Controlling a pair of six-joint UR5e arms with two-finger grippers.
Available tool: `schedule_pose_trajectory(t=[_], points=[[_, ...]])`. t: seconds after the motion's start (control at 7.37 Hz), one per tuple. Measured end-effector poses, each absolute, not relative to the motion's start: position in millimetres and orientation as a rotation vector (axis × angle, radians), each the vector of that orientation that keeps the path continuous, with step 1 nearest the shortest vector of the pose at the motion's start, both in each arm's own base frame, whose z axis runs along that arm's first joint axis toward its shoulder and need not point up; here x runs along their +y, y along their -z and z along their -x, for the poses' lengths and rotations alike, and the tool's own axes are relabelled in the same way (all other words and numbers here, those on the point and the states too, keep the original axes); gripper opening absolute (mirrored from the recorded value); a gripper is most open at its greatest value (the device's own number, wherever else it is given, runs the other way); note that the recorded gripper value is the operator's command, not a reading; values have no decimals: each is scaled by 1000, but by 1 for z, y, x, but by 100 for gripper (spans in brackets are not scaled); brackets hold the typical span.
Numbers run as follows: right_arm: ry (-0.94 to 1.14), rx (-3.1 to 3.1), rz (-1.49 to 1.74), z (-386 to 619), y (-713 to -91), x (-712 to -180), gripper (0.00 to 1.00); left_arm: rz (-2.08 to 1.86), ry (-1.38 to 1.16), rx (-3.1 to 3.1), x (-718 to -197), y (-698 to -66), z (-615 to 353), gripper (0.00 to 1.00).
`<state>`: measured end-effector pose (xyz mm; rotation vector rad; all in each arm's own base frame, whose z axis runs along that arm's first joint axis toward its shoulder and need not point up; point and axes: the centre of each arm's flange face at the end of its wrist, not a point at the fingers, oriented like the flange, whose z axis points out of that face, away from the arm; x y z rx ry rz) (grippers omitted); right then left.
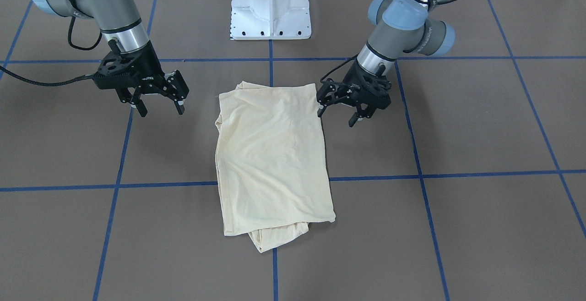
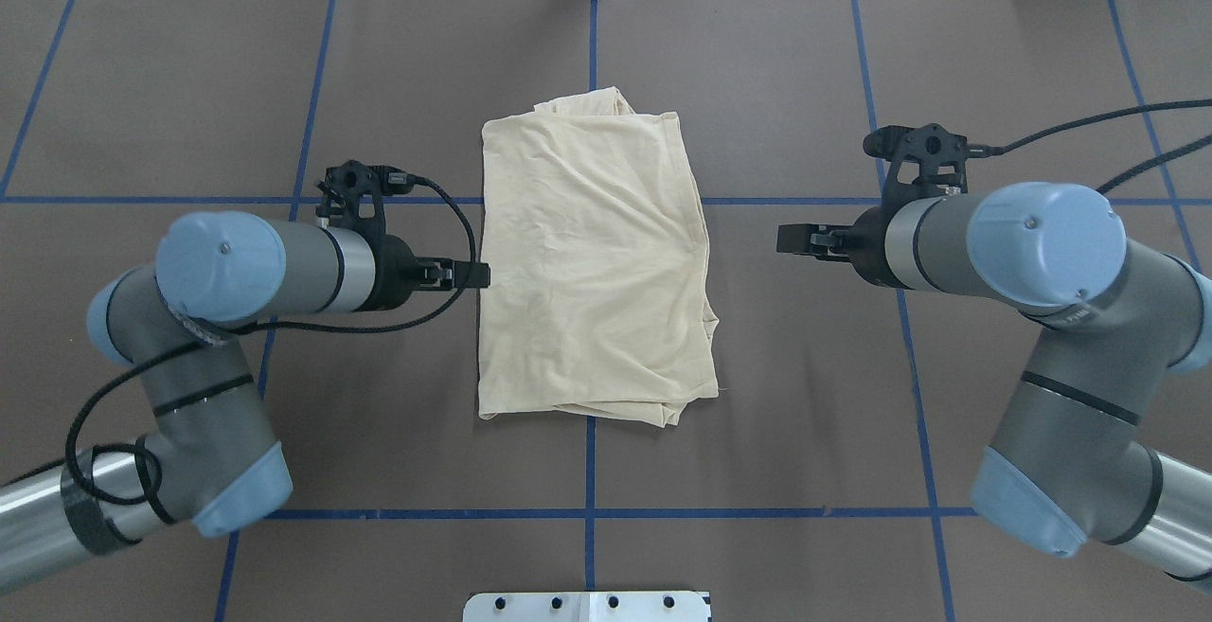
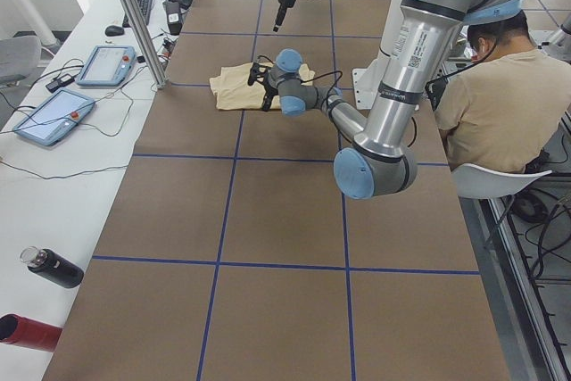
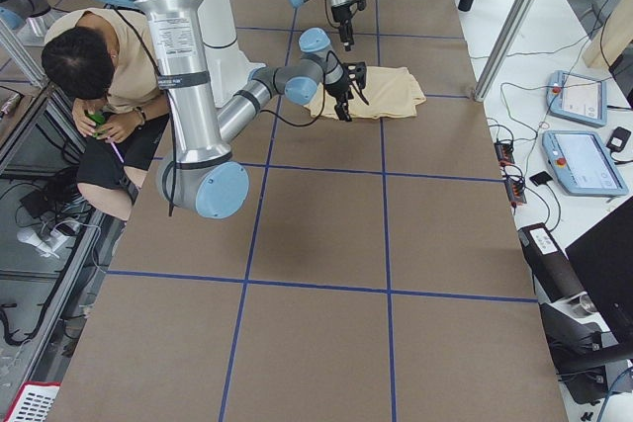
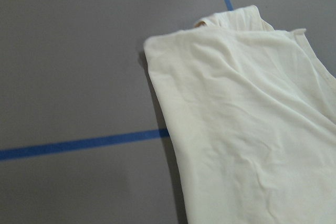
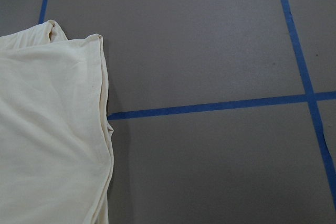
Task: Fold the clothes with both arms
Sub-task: 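Move both grippers to the shirt edge nearest the robot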
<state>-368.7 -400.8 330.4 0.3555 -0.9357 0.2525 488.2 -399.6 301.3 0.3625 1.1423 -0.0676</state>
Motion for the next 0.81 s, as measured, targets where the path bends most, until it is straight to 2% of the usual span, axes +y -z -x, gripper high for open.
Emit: schedule_pose_trajectory(t=[0.14,0.27,0.41,0.54,0.81], points=[[-273,-967,-346,363,-346,-390,100,-320,87,1115,-373,-299,-506,100],[-288,-982,-338,362,-353,-383,100,-295,90,1093,-357,-298,-516,94],[-293,-988,-334,363,-355,-381,100,-281,84,1085,-347,-297,-522,71],[-295,-990,-332,363,-355,-380,100,-265,85,1088,-339,-295,-528,54],[-294,-992,-332,364,-355,-379,100,-222,88,1097,-320,-293,-543,53]])
